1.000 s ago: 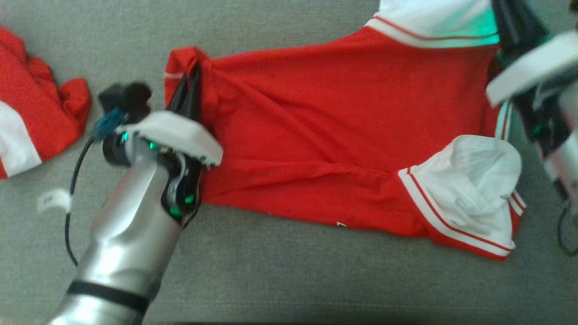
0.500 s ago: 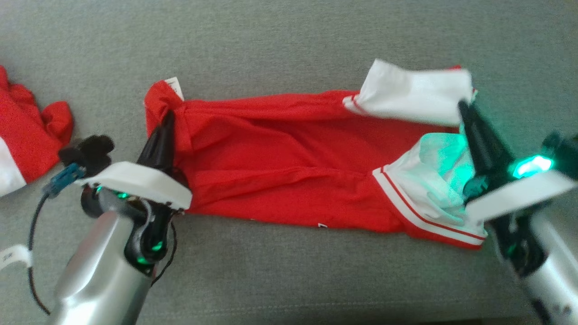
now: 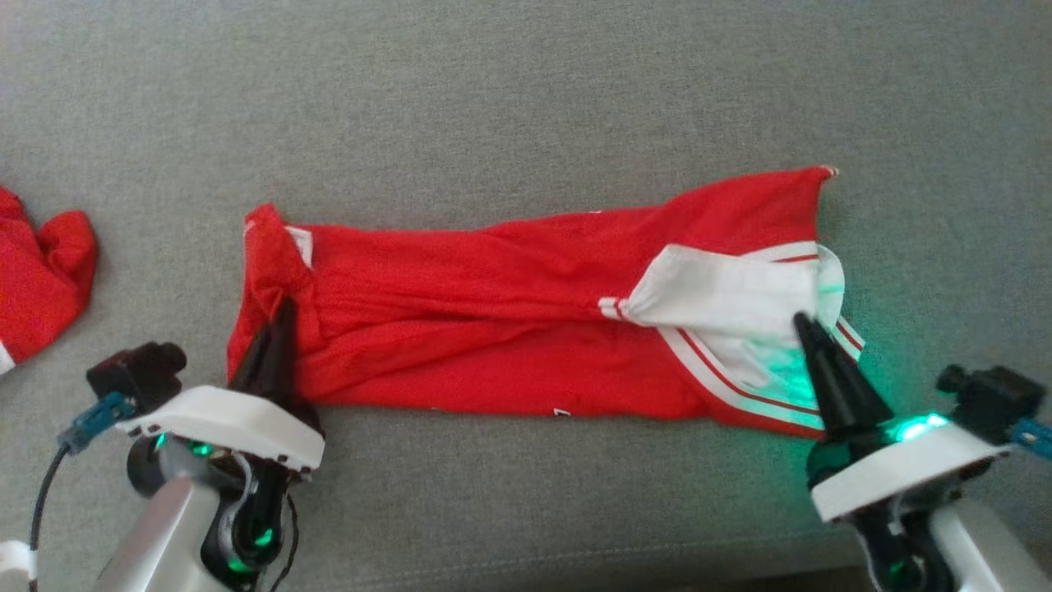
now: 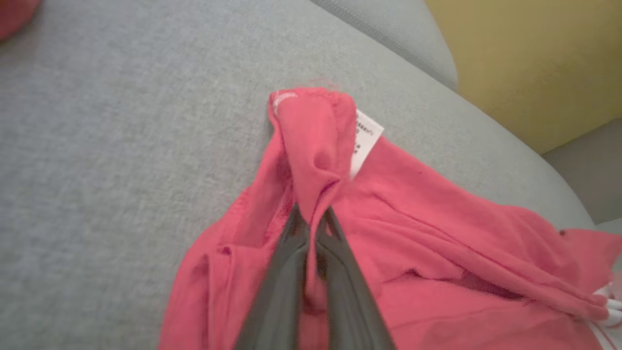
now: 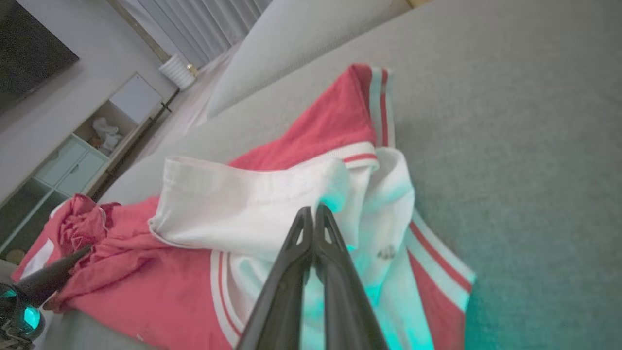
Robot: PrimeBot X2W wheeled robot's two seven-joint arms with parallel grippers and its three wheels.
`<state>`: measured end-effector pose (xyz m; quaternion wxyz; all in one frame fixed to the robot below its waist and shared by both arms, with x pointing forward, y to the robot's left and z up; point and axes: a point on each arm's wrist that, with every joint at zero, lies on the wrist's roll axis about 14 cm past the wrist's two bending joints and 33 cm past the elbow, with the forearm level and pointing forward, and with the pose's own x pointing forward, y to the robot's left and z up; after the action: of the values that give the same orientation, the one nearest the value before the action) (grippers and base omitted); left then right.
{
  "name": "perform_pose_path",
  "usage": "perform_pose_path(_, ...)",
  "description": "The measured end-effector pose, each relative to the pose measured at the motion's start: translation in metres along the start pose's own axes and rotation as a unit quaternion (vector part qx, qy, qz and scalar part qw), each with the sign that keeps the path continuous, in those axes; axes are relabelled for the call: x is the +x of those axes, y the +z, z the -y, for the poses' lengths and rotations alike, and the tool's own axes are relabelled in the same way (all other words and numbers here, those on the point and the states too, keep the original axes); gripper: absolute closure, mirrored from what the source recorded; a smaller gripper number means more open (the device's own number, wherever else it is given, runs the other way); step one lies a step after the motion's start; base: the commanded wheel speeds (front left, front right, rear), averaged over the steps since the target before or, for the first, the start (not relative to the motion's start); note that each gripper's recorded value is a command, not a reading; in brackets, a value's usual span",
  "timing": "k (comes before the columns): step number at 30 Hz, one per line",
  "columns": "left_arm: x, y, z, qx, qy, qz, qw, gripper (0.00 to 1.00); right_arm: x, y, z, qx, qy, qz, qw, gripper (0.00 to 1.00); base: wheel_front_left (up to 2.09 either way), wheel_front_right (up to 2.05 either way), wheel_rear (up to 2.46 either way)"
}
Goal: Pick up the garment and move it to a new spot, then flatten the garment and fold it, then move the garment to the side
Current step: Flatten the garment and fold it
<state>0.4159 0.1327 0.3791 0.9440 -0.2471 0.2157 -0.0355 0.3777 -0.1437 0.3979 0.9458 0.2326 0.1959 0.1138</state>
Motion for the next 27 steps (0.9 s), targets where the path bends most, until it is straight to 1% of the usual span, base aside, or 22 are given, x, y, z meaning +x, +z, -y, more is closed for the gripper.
perform_pose_path(2, -0.001, -0.003, -0.006, 0.007, 0.013, -0.004, 1.000, 0.00, -0.001, -0.012, 0.002, -0.007, -0.008, -0.025, 1.000, 0.00, 0.00, 0.00, 0.00)
perform_pose_path(5, -0.003, 0.002, -0.010, 0.028, 0.025, 0.012, 0.999, 0.00, -0.003, -0.008, 0.009, -0.033, -0.024, -0.017, 0.999, 0.00, 0.00, 0.00, 0.00)
perform_pose_path(9, -0.009, 0.013, -0.014, 0.072, 0.049, 0.046, 0.995, 0.00, -0.002, 0.020, 0.008, -0.076, -0.033, 0.040, 0.996, 0.00, 0.00, 0.00, 0.00)
perform_pose_path(13, -0.021, 0.036, -0.005, 0.123, 0.057, 0.098, 0.986, 0.00, -0.006, 0.057, 0.004, -0.133, -0.038, 0.102, 0.985, 0.00, 0.00, 0.00, 0.00)
perform_pose_path(17, -0.034, 0.073, 0.021, 0.164, 0.036, 0.174, 0.970, 0.00, -0.011, 0.088, -0.007, -0.182, -0.038, 0.150, 0.971, 0.00, 0.00, 0.00, 0.00)
perform_pose_path(20, -0.045, 0.094, 0.044, 0.184, 0.013, 0.221, 0.958, 0.00, -0.016, 0.106, -0.017, -0.207, -0.038, 0.177, 0.961, 0.00, 0.00, 0.00, 0.00)
perform_pose_path(22, -0.052, 0.094, 0.050, 0.196, 0.004, 0.227, 0.954, 0.00, -0.020, 0.114, -0.022, -0.223, -0.037, 0.187, 0.956, 0.00, 0.00, 0.00, 0.00)
perform_pose_path(24, -0.059, 0.085, 0.052, 0.206, -0.002, 0.219, 0.954, 0.00, -0.024, 0.118, -0.027, -0.228, -0.037, 0.194, 0.953, 0.00, 0.00, 0.00, 0.00)
perform_pose_path(27, -0.069, 0.076, 0.053, 0.218, -0.003, 0.211, 0.953, 0.00, -0.031, 0.113, -0.032, -0.226, -0.038, 0.188, 0.955, 0.00, 0.00, 0.00, 0.00)
